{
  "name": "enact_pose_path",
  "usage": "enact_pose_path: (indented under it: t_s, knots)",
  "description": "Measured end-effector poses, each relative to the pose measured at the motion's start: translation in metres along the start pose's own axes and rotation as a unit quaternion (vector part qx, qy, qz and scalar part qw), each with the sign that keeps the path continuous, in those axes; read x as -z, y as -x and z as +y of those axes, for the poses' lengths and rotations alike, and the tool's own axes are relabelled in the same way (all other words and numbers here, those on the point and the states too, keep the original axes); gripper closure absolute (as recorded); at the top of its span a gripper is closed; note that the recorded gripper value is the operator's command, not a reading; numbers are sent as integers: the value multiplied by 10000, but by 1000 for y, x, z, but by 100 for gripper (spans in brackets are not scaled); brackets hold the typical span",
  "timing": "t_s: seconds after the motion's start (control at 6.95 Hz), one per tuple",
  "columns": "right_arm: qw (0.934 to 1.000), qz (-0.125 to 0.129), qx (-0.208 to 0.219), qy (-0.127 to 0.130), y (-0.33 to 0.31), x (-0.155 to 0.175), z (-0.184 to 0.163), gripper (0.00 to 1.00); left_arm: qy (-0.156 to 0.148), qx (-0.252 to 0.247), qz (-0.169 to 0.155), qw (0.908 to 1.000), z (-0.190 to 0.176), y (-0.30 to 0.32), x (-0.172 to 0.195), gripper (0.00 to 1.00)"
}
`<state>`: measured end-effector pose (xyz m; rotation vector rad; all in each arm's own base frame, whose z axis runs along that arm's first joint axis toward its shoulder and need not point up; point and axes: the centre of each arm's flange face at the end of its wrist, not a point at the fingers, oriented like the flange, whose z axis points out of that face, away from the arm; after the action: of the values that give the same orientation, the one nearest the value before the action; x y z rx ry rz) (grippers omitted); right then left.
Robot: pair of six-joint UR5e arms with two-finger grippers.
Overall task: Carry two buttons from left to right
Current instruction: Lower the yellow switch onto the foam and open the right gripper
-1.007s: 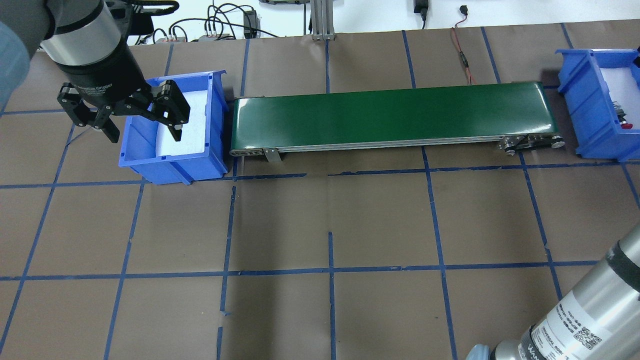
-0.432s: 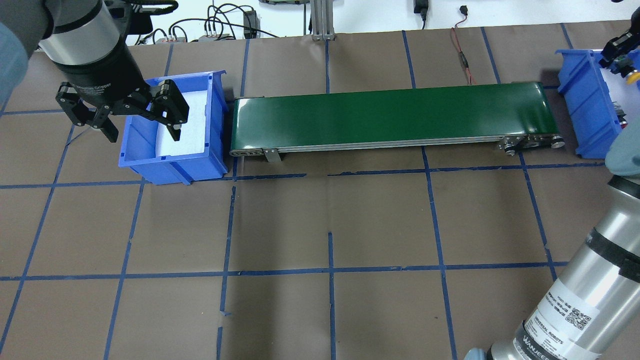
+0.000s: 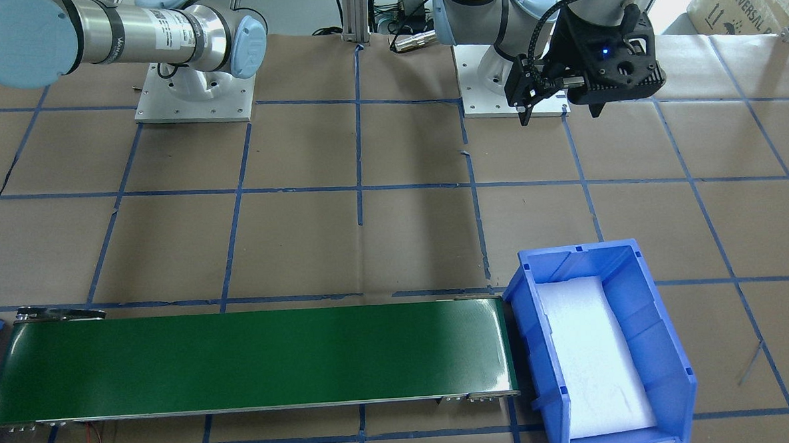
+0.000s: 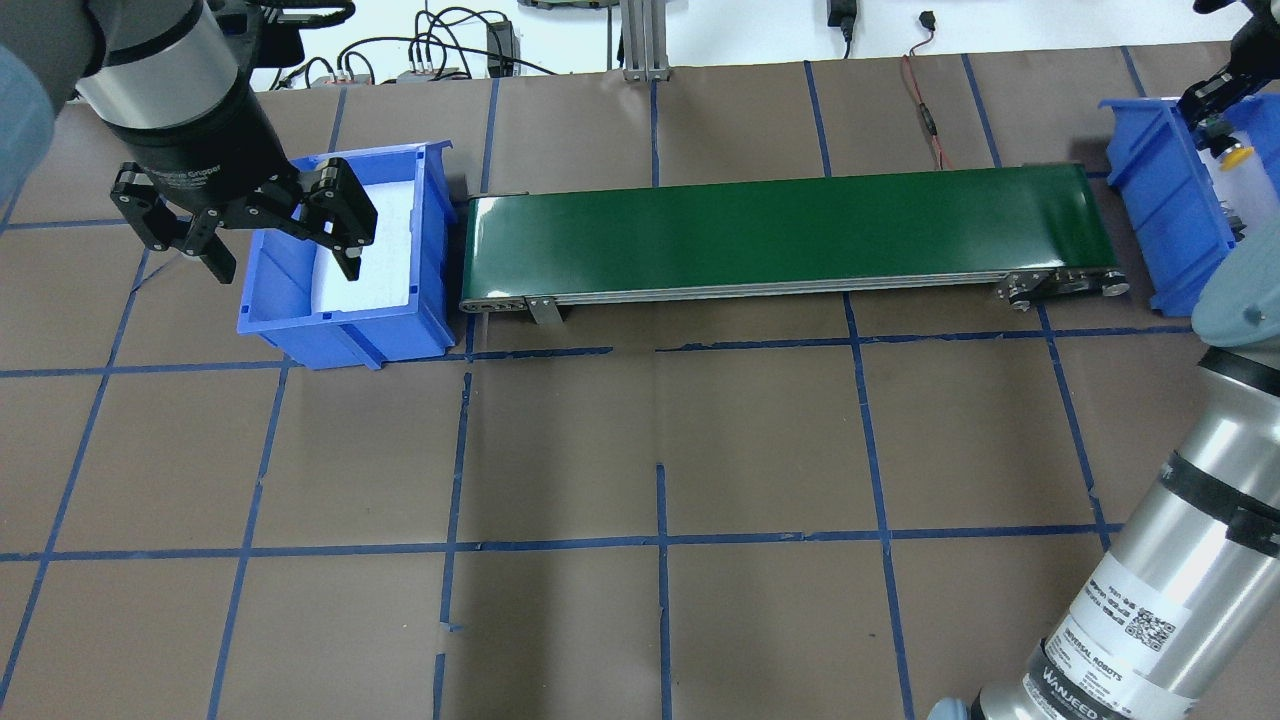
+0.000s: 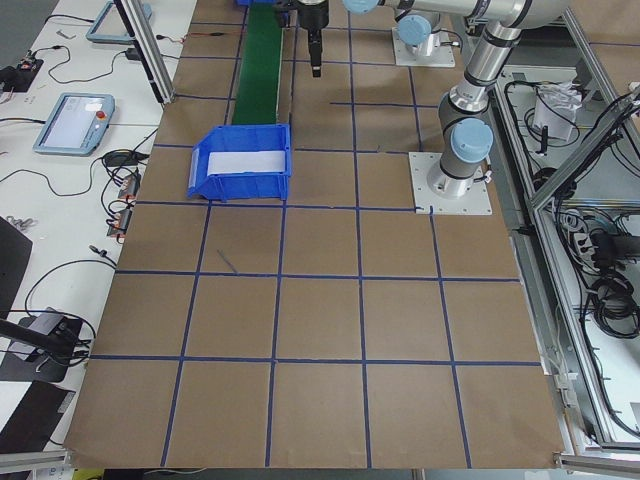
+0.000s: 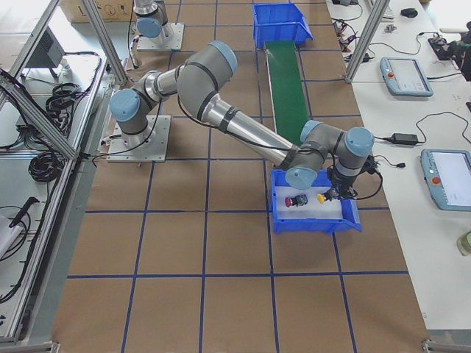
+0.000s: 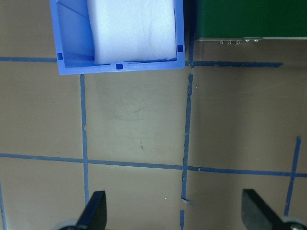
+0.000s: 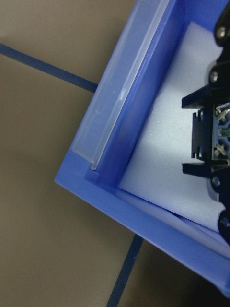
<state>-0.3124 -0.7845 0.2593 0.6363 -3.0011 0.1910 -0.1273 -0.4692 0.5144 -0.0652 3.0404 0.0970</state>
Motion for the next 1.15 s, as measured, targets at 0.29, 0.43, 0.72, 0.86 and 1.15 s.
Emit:
enact_pose_path:
  t_s: [0.29, 0.43, 0.72, 0.86, 1.15]
  knots:
    - [10000, -21, -16, 5, -3, -6, 2, 92, -12, -1, 0, 10000, 0, 0, 1, 0]
    - [10000, -33, -30, 16, -5, -7, 5, 92, -25, -5, 0, 10000, 0, 0, 3, 0]
    - [9999, -68, -92, 53, -15, -10, 17, 91, -33, -18, -5, 10000, 1, 1, 3, 0]
    - [9999, -79, -112, 64, -17, -12, 20, 81, -13, -26, -8, 10000, 1, 1, 1, 0]
    - [9998, -127, -136, 91, -18, -19, 22, 52, 13, -23, -12, 10000, 0, 2, -2, 0]
